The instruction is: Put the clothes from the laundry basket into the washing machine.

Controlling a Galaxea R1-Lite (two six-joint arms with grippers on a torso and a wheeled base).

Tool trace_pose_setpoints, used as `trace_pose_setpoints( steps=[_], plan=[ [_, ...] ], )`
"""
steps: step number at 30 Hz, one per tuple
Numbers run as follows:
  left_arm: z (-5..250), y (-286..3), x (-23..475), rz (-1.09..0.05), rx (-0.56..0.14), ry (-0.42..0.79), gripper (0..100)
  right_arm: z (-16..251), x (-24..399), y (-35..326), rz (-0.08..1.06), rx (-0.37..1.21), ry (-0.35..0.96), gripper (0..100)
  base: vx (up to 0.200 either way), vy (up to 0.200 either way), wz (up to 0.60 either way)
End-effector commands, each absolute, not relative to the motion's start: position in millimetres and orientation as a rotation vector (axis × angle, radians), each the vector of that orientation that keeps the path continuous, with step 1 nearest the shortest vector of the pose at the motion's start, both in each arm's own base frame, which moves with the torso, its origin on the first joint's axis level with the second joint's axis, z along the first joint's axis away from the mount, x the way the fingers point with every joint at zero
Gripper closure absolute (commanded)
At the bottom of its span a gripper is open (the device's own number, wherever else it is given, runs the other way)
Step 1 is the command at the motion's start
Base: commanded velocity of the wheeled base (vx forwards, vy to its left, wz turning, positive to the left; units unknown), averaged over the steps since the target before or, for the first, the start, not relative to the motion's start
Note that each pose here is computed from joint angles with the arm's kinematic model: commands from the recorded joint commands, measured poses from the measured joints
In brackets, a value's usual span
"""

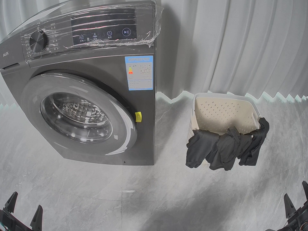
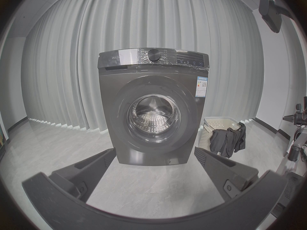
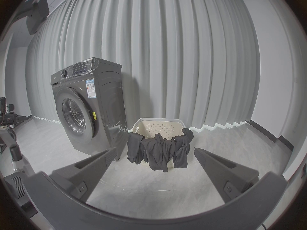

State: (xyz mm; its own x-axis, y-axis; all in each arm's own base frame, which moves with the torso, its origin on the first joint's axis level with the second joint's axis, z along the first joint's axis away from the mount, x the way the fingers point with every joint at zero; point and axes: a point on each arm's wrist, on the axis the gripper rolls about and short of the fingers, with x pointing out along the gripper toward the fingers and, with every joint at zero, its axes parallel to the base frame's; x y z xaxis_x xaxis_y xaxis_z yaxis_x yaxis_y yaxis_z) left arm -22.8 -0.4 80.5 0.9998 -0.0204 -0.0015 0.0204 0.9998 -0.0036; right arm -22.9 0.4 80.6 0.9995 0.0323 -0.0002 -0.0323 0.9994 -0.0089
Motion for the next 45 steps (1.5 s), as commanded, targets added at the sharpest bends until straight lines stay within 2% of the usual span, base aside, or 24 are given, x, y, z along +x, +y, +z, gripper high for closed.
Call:
trace_pose_setpoints(
  steps=[1,43,45],
  plan=[
    [75.7,-0.4,-22.9,-0.020,-0.005,0.000,0,75.3,-22.8,0.4,0.034,-0.009,0.001,0,0.000,0.200,0.00],
    [75.8,-0.4,-22.8,-0.018,-0.002,0.002,0,75.3,-22.8,0.4,0.034,-0.009,0.001,0,0.000,0.200,0.00],
    [75.6,-0.4,-22.9,-0.018,0.000,0.002,0,75.3,-22.8,0.4,0.034,-0.009,0.001,0,0.000,0.000,0.00]
  ],
)
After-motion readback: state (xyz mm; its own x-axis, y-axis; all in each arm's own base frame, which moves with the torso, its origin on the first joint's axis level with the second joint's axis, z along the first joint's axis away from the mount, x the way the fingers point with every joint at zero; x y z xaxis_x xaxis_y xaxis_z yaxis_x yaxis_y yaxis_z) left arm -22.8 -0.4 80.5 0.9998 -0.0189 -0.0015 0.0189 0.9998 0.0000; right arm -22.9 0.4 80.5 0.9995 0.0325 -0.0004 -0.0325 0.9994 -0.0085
